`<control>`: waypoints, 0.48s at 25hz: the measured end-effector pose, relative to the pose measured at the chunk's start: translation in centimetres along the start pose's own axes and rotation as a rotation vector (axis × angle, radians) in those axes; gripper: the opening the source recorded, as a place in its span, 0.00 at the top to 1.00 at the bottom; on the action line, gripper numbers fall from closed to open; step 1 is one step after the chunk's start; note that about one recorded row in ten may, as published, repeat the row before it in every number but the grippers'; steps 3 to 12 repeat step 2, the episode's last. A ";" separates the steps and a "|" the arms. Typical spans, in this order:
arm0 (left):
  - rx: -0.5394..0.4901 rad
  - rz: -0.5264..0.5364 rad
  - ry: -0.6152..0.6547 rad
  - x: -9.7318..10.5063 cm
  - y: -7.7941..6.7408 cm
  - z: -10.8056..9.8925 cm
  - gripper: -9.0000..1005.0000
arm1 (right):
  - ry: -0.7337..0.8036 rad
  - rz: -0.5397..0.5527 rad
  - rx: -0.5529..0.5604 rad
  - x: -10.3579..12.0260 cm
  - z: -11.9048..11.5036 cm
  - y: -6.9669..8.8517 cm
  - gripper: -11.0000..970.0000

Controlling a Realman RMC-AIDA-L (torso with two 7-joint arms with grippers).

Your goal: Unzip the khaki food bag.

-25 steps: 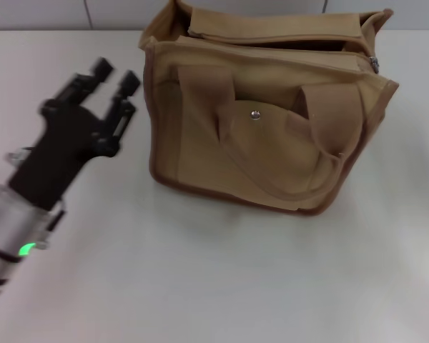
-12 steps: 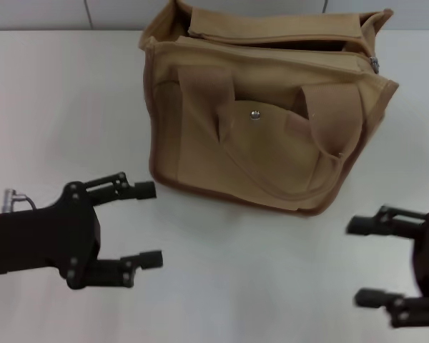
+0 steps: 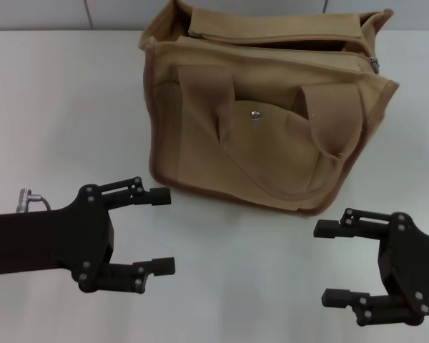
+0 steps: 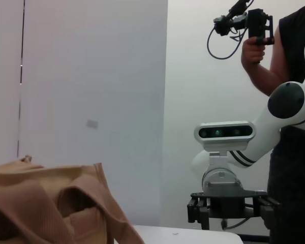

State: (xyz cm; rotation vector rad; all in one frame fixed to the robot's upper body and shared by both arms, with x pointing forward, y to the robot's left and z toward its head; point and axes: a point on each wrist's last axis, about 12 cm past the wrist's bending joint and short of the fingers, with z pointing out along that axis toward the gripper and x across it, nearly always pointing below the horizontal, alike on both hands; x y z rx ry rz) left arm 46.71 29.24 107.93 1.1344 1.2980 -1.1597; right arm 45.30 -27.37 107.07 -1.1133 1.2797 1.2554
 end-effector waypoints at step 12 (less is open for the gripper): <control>0.008 -0.002 -0.002 -0.3 0.3 0.2 0.16 | -0.006 0.003 -0.009 -0.3 0.0 -0.2 0.22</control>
